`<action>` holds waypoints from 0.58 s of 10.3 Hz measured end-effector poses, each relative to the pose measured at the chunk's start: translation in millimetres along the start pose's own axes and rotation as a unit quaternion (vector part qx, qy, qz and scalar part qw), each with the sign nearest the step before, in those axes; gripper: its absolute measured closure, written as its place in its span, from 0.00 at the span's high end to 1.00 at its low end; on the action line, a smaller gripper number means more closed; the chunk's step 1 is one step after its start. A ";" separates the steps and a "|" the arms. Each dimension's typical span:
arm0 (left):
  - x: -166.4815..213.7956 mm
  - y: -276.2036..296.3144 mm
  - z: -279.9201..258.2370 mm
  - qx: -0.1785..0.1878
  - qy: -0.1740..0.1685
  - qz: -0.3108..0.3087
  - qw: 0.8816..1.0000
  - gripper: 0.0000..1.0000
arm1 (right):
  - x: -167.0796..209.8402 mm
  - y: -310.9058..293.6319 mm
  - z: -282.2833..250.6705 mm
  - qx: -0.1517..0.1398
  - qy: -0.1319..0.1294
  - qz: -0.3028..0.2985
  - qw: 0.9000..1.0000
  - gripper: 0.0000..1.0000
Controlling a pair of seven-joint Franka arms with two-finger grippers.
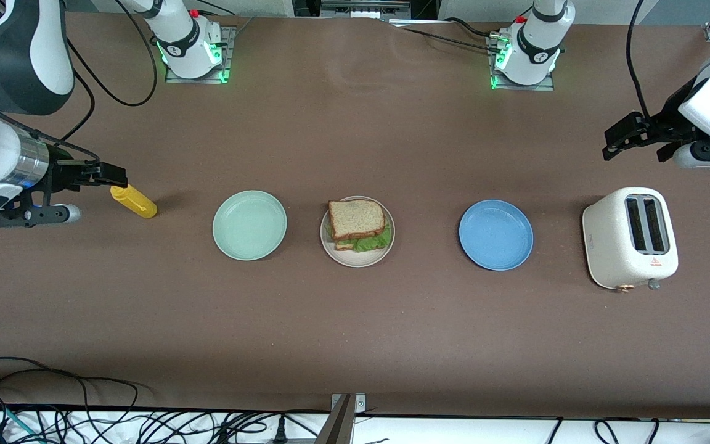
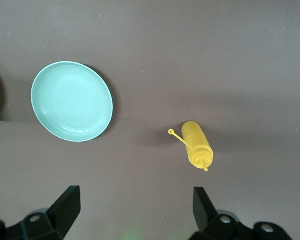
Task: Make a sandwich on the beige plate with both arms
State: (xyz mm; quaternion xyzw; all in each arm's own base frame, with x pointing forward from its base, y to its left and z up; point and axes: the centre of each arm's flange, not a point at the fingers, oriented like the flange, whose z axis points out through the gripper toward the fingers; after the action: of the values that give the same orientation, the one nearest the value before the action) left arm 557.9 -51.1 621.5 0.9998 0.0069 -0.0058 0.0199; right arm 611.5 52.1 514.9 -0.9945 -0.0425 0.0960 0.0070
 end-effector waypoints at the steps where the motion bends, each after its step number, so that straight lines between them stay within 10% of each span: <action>1: 0.0 1.3 0.5 0.000 -0.001 0.001 1.000 1.00 | 0.2 -3.4 -0.1 -0.004 0.001 -0.003 1.000 1.00; 6: -0.6 4.5 1.5 0.000 -0.003 0.004 1.000 1.00 | 2.6 -29.0 4.9 -0.031 -0.001 0.004 1.000 1.00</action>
State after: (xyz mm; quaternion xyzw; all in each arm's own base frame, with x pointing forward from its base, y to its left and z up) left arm 557.4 -55.6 620.1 0.9998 0.0032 -0.0092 0.0198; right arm 610.7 81.3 510.3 -0.9943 -0.0416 0.0957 -0.0242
